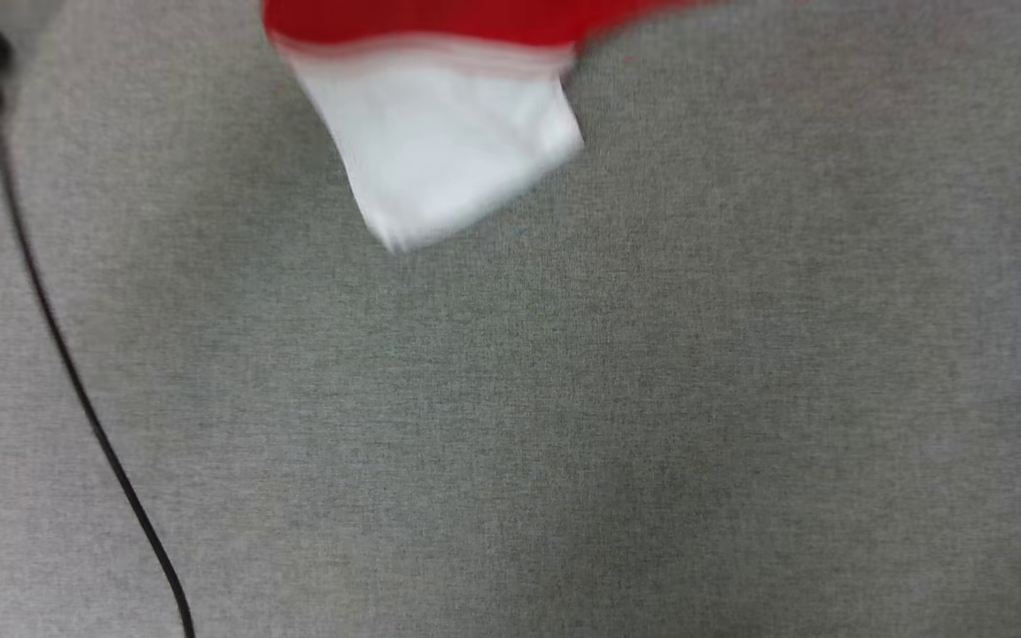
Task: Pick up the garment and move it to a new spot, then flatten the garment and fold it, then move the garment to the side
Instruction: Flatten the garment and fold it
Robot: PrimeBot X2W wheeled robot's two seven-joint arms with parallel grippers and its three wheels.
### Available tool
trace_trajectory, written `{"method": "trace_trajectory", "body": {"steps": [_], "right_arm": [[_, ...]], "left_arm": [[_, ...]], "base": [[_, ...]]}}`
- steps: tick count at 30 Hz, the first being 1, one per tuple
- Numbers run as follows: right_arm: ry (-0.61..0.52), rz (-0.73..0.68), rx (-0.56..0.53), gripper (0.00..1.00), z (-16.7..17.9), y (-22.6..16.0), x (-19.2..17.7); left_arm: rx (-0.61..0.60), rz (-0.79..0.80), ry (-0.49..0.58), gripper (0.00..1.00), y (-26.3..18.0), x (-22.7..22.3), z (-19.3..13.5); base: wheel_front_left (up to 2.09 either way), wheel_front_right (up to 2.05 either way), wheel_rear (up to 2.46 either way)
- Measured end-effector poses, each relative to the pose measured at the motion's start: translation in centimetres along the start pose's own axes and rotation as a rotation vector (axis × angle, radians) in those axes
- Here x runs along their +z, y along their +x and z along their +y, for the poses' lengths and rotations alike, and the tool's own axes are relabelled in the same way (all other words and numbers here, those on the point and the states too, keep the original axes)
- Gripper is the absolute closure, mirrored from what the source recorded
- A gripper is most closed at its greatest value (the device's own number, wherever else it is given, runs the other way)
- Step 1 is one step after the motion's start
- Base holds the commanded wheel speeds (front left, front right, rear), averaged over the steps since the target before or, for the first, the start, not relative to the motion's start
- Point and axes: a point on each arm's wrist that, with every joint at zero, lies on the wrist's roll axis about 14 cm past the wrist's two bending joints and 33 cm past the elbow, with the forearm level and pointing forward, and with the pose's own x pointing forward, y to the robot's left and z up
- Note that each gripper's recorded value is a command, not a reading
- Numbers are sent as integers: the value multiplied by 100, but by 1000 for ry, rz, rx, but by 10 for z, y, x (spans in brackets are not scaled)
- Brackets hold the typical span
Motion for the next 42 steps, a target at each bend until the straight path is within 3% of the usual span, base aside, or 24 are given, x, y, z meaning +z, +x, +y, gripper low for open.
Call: {"method": "trace_trajectory", "body": {"steps": [3,11,19,29,35,42], "right_arm": [[-31,-41,-21,100,-4,15,13],[-90,-118,-64,100,-16,41,36],[-86,-49,-11,100,6,58,-8],[-26,124,146,100,68,39,-107],[27,226,221,100,100,0,-153],[53,344,306,100,125,-65,-187]], "left_arm": [[17,-32,37,100,21,12,18],[7,-91,89,100,55,30,29],[42,21,58,100,51,-27,45],[47,280,-84,100,-13,-154,26],[42,400,-165,100,-74,-198,2],[42,520,-239,100,-161,-214,-43]], "base": [[0,0,0],[0,0,0],[0,0,0],[0,0,0],[0,0,0],[0,0,0]]}}
